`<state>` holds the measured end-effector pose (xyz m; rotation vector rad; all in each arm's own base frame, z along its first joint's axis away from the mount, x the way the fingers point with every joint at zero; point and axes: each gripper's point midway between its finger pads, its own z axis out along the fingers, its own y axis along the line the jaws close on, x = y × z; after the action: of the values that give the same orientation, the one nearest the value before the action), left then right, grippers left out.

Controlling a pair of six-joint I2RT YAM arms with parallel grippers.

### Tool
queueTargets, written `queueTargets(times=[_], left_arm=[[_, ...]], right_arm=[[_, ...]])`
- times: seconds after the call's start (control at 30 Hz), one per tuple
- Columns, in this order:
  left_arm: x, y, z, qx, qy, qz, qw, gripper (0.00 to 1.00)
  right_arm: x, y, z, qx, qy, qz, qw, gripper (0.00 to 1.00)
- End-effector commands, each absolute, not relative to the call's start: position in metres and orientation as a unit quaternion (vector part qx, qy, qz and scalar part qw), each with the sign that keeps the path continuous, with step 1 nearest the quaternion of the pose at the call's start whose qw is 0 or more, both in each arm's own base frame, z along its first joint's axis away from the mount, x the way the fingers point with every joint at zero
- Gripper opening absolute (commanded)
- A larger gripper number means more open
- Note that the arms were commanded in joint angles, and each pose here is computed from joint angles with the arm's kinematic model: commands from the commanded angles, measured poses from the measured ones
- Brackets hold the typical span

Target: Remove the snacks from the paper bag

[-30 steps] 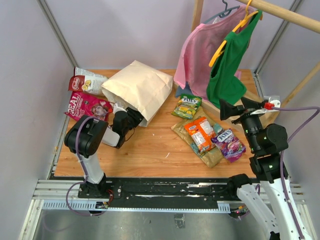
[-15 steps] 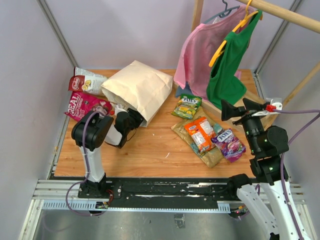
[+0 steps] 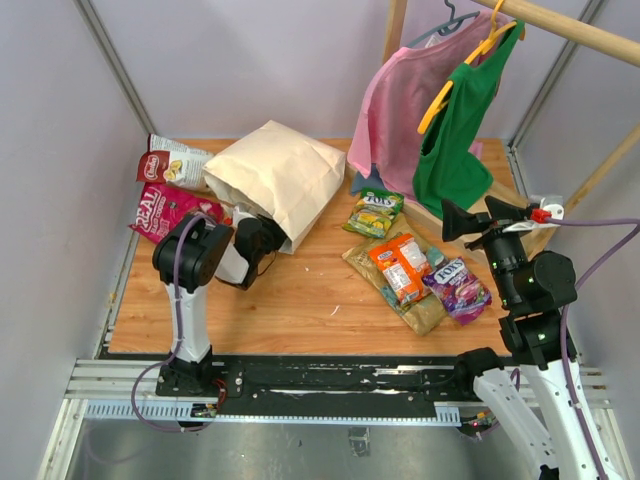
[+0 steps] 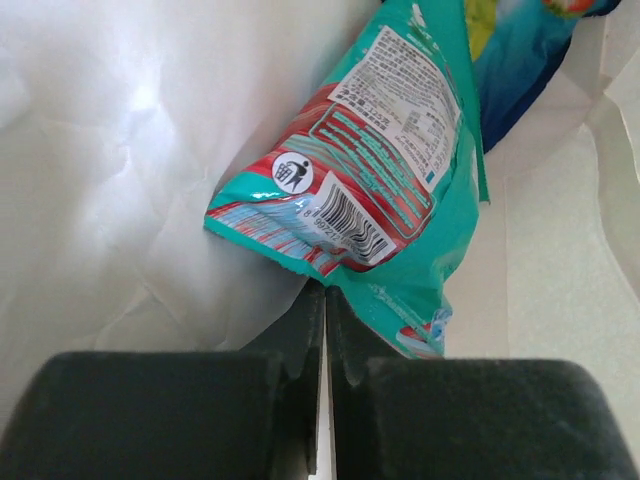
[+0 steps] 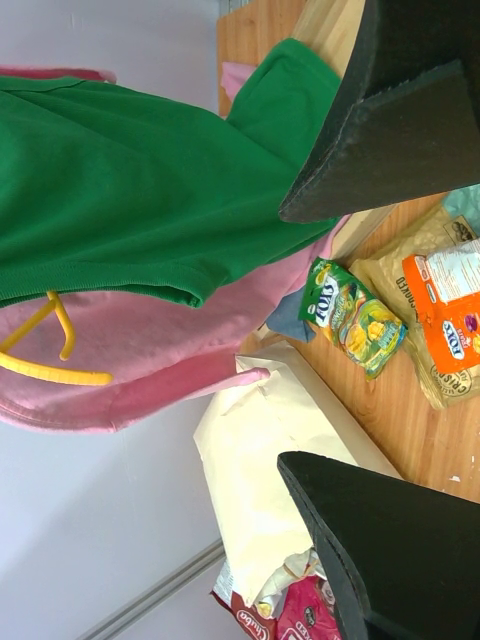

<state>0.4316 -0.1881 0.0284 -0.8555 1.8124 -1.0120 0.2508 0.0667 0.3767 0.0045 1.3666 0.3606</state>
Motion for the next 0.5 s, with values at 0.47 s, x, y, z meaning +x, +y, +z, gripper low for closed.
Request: queueTargets(times=[0.47], left_arm=[[0.385,-0.130,0.075,-0.319,0.729,-0.329,0.508,0.01]], right_arm=[[0.257,0.066,0.379,0.005,0.622,0.162,0.766,0.98]])
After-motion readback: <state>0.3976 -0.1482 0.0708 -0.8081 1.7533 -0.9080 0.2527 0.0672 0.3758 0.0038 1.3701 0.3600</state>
